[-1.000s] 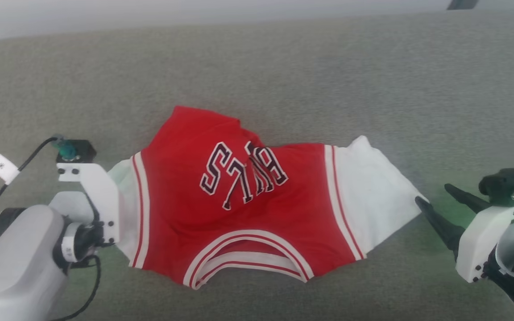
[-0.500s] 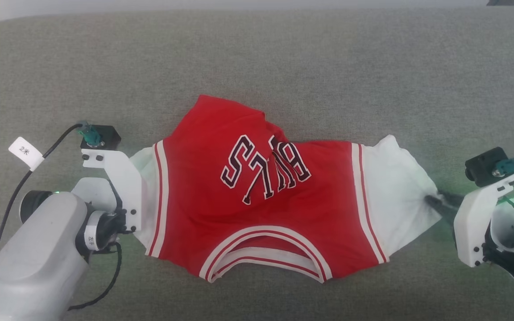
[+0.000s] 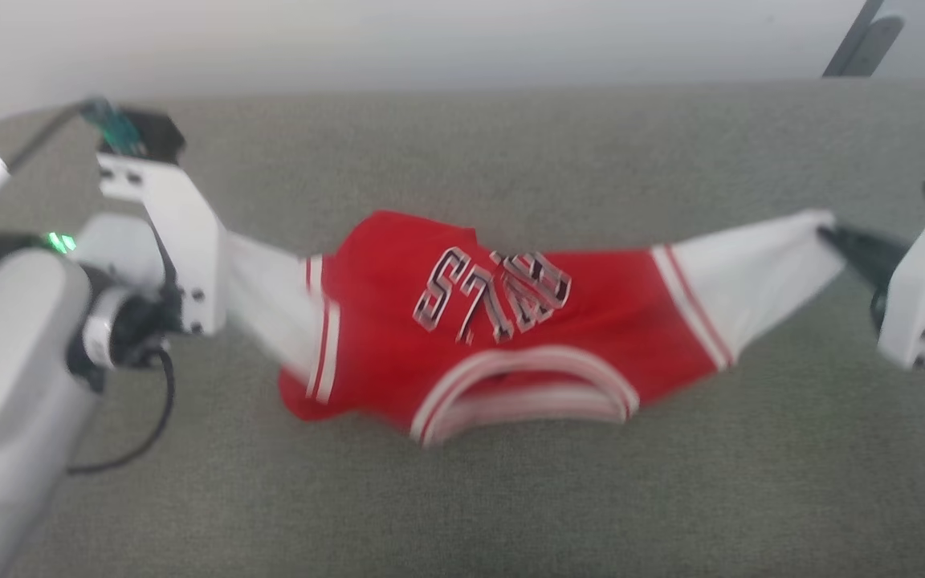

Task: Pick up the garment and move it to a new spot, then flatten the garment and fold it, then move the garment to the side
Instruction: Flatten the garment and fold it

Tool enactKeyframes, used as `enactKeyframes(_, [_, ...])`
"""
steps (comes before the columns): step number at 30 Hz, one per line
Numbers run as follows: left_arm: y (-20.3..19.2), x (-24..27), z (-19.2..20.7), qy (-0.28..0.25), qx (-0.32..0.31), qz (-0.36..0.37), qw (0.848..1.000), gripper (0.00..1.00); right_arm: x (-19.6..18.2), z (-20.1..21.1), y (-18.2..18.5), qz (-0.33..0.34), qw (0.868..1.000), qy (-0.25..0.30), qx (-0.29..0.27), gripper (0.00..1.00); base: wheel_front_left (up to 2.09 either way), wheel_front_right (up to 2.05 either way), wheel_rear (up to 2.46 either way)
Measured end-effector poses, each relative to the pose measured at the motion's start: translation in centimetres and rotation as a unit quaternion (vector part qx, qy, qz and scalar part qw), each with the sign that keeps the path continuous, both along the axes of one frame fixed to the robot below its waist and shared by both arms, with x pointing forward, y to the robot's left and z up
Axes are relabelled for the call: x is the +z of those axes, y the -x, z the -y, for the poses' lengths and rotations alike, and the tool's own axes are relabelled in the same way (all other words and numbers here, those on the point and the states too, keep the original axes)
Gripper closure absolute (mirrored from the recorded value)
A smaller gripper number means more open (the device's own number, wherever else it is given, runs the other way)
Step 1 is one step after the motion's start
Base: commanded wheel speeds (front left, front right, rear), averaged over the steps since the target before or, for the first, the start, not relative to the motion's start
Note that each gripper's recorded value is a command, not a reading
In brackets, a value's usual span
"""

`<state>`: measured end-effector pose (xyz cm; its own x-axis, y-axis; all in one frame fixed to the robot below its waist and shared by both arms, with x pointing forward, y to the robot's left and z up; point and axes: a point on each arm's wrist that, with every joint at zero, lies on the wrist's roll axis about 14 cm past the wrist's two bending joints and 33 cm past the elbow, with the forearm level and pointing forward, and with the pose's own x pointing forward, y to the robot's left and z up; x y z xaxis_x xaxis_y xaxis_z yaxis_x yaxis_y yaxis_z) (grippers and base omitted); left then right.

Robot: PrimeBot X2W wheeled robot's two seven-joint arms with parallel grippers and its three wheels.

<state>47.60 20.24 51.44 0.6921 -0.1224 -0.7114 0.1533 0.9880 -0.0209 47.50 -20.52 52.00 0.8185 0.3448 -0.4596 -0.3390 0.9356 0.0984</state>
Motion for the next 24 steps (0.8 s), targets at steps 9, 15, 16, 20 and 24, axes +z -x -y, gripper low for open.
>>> enactKeyframes(9, [-1.3,9.5,0.4,-0.005,-0.018,0.107,0.994,1.00,11.1,0.9,-1.5,0.138,0.990,-0.026,-0.030,1.00,0.00,0.00,0.00])
enactKeyframes(15, [-1.6,17.1,0.5,-0.011,-0.031,0.205,0.978,1.00,20.2,0.9,-1.1,0.258,0.963,-0.056,-0.051,1.00,0.00,0.00,0.00])
enactKeyframes(16, [-1.6,18.3,0.6,-0.012,-0.031,0.221,0.975,1.00,21.6,1.1,-0.8,0.278,0.957,-0.060,-0.056,1.00,0.00,0.00,0.00])
enactKeyframes(20, [-1.6,21.5,1.1,-0.017,-0.037,0.257,0.966,1.00,25.5,1.3,-0.2,0.323,0.941,-0.070,-0.069,1.00,0.00,0.00,0.00])
enactKeyframes(24, [-2.0,23.3,1.8,-0.022,-0.044,0.282,0.958,1.00,26.9,1.4,-0.2,0.341,0.935,-0.067,-0.079,1.00,0.00,0.00,0.00])
